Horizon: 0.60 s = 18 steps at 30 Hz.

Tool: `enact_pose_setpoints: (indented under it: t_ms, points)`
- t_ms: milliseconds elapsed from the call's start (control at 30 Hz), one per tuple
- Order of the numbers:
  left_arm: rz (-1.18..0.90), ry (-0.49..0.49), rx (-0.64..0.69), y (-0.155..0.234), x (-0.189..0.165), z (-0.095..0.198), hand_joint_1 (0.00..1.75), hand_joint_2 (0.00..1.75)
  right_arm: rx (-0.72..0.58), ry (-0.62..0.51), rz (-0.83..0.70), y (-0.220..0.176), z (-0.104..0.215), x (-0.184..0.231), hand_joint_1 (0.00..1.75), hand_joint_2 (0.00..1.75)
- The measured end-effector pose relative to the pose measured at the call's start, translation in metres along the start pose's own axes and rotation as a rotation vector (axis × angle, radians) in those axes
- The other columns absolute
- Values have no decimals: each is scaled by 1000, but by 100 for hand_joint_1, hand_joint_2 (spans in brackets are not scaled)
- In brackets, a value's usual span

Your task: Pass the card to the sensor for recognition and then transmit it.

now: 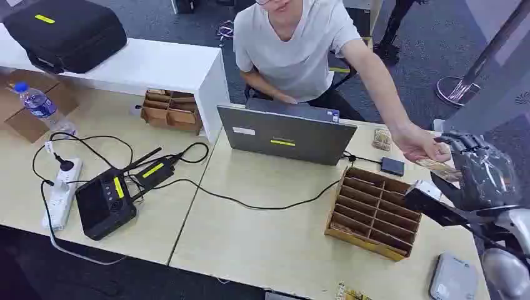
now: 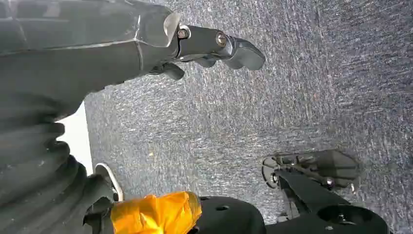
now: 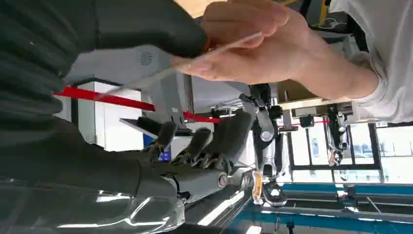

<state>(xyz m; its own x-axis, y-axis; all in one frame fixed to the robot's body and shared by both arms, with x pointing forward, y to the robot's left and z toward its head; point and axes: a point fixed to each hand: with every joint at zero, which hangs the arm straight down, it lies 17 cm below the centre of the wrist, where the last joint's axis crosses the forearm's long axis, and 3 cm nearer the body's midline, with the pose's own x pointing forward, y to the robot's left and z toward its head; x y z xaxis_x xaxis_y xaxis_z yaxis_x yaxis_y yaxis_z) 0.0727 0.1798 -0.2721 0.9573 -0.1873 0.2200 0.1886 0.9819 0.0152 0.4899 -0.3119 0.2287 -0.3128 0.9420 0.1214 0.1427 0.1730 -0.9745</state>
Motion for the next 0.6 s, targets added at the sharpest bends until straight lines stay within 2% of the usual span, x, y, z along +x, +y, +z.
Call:
enact_pose_setpoints:
  t_ms: [100, 167, 200, 233, 367, 600]
  points:
    - [-1, -19, -3, -1, 3, 0, 0, 175, -2, -3, -6, 2, 1, 2, 175, 175]
    - [-17, -70, -1, 0, 11, 0, 0, 175, -4, -3, -10, 3, 2, 3, 175, 175]
    - [-26, -95, 1, 0, 15, 1, 0, 0, -6, -4, -11, 3, 2, 3, 175, 175]
    - [-29, -116, 2, 0, 19, 1, 0, 175, -6, -5, -13, 3, 2, 3, 175, 175]
    - [-27, -167, 8, 0, 28, 2, 0, 175, -1, -7, -13, 7, 5, 4, 175, 175]
    - [-27, -202, 46, 7, 35, 2, 0, 175, 10, 4, -16, 14, 12, 2, 175, 175]
